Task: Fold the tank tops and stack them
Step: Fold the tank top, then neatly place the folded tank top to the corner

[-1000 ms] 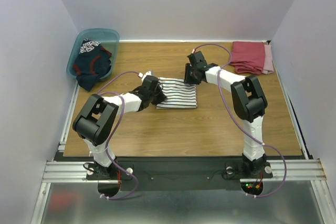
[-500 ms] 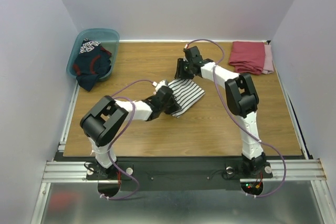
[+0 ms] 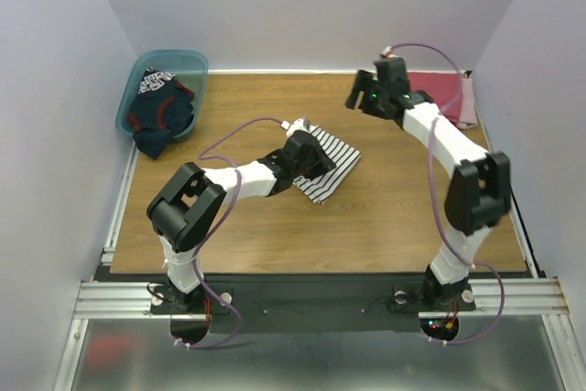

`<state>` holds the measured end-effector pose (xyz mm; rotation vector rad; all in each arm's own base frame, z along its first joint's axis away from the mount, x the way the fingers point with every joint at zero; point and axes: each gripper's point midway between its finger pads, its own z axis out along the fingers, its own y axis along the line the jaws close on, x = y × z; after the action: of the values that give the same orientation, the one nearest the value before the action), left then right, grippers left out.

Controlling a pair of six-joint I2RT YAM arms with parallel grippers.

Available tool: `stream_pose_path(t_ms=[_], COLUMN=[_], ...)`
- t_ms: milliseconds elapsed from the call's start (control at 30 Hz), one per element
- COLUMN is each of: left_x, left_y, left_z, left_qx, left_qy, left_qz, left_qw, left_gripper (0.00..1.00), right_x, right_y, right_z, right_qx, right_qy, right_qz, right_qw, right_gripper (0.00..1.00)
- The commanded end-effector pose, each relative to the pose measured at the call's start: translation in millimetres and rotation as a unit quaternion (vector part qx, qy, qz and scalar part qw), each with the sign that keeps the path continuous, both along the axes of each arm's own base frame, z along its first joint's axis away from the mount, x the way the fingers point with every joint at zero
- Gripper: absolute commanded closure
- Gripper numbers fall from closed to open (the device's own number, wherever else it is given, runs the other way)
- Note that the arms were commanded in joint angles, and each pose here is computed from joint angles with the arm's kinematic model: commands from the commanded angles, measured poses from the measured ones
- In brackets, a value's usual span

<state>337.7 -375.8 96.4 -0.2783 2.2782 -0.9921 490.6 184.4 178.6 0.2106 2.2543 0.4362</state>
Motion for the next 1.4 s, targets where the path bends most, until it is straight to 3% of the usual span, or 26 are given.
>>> stream_pose_path(t_ms=[0,67,167,333,667,800,1100,1200,1233,1300,1367], left_x=[37.4,59.3,77.4,90.4,75.4,62.3,20.5,13.0,11.8,11.0,15.4], left_y=[41.7,67.3,87.0,116.0,139.0,141.2,124.8,119.0,116.4,110.8,107.8], left_z=[46.0,43.7,22.5,-16.1,-86.8,-97.9,-110.5,-107.0,-105.3,-95.9,-80.1], left_qx=[0.052,0.094,0.167,0.265,0.317,0.305,0.213,0.189,0.182,0.166,0.158], left_qy=[-0.063,-0.066,-0.054,-0.039,0.022,0.041,0.079,0.081,0.082,0.076,0.059], left_qz=[0.053,0.076,0.066,0.094,0.086,0.082,0.063,0.058,0.056,0.048,0.046], left_qw=[0.995,0.990,0.982,0.959,0.944,0.948,0.972,0.977,0.978,0.982,0.985], left_gripper=[0.73,0.77,0.85,0.85,0.94,0.97,1.00,1.00,1.00,1.00,0.97], right_x=[-50.0,-78.5,-99.9,-138.0,-138.6,-137.5,-137.0,-133.5,-130.9,-122.2,-112.8], right_y=[-19.7,-18.7,-15.5,-6.1,8.9,14.4,9.0,6.5,1.5,-4.3,-7.6], right_z=[-12.2,-40.4,-40.8,-73.8,-108.9,-121.5,-155.7,-159.3,-160.8,-157.6,-152.0], right_qx=[0.021,0.038,0.080,0.142,0.190,0.183,0.171,0.162,0.147,0.127,0.099], right_qy=[0.034,0.063,0.060,0.100,0.119,0.127,0.145,0.142,0.134,0.117,0.106], right_qz=[-0.034,-0.024,-0.025,-0.023,-0.043,-0.048,-0.078,-0.083,-0.089,-0.095,-0.084], right_qw=[0.999,0.997,0.995,0.985,0.974,0.974,0.972,0.973,0.976,0.980,0.986], right_gripper=[0.21,0.21,0.21,0.21,0.21,0.25,0.35,0.44,0.53,0.58,0.71])
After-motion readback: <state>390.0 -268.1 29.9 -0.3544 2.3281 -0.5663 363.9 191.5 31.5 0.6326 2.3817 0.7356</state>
